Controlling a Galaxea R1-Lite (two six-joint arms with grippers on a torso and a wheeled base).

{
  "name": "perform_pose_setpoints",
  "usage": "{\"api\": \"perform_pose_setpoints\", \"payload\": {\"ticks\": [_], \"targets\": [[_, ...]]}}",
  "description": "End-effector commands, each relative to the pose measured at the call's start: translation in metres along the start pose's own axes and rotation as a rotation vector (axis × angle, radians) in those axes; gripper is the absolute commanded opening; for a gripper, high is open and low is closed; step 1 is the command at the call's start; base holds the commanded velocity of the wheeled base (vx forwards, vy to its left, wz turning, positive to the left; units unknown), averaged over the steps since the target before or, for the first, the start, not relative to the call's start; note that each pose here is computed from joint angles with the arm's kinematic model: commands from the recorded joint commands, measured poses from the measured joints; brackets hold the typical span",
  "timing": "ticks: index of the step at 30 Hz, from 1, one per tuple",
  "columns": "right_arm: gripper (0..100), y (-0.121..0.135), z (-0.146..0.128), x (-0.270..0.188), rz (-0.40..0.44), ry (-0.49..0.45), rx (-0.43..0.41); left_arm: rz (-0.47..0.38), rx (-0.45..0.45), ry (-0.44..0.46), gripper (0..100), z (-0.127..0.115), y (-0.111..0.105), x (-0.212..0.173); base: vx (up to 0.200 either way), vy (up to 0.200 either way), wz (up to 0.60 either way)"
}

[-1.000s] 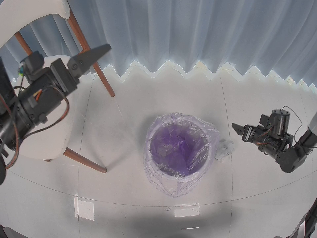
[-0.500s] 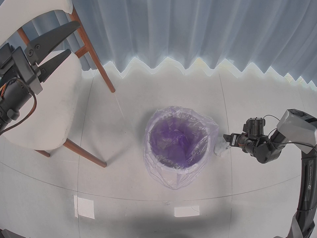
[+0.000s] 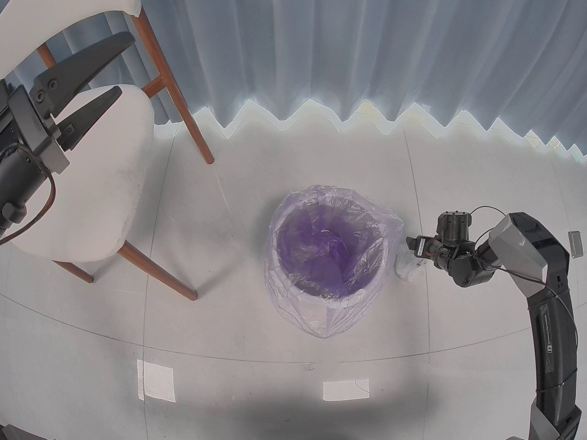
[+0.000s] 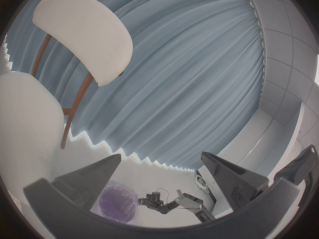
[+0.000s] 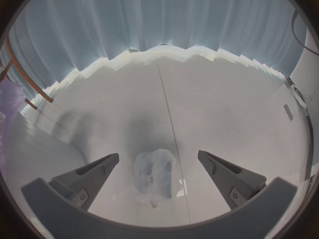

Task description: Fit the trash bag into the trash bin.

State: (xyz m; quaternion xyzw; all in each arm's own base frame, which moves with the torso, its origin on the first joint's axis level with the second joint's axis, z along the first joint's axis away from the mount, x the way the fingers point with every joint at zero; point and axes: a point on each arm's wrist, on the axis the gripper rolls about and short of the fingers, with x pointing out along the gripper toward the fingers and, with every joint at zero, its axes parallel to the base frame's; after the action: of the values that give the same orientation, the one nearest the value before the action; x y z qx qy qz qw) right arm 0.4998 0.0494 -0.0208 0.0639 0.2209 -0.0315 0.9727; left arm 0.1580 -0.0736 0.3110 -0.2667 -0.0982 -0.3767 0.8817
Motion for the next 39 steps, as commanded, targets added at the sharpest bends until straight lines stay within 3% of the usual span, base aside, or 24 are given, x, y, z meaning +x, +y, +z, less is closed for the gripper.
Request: {"api": "perform_pose_setpoints", "payload": {"ticks": [1,7,8,15,21,26,29,33,38,39], "targets": [[100,-0.018,-0.035,0.037,-0.042,0.044,0.001,0.001,0.000,0.002,100,0.000,0.000,-0.001,0.000,0.000,0.00],[100,-0.028,-0.046,0.058,-0.059,0.044,-0.026,0.008,-0.005,0.021,100,-0.005,0.003,0.000,0.000,0.000,0.00],[0,-0.028,-0.046,0.058,-0.059,0.044,-0.026,0.008,-0.005,0.021,100,-0.005,0.003,0.000,0.000,0.000,0.00],[0,-0.029,-0.024,0.054,-0.059,-0.007,-0.006,0.012,-0.007,0.027,100,-0.007,0.005,0.002,0.000,0.000,0.00],[0,-0.015,0.082,-0.062,-0.008,-0.181,0.086,0.010,-0.005,0.025,100,-0.007,0.004,0.002,0.000,0.000,0.00],[0,0.001,0.126,-0.194,0.123,-0.295,0.107,0.010,-0.008,0.035,100,-0.009,0.005,0.003,0.000,0.000,0.00],[0,0.015,0.130,-0.261,0.241,-0.342,0.114,0.011,-0.008,0.036,100,-0.010,0.005,0.003,0.000,0.000,0.00],[0,0.034,0.105,-0.321,0.384,-0.344,0.137,0.013,-0.001,0.023,100,-0.008,0.006,0.003,0.000,0.000,0.00],[0,0.038,0.096,-0.352,0.483,-0.459,0.141,0.012,0.012,0.019,100,-0.007,0.005,0.002,0.000,0.000,0.00],[0,0.049,0.092,-0.358,0.545,-0.479,0.141,0.016,0.029,0.028,100,-0.008,0.006,0.003,0.000,0.000,0.00]]}}
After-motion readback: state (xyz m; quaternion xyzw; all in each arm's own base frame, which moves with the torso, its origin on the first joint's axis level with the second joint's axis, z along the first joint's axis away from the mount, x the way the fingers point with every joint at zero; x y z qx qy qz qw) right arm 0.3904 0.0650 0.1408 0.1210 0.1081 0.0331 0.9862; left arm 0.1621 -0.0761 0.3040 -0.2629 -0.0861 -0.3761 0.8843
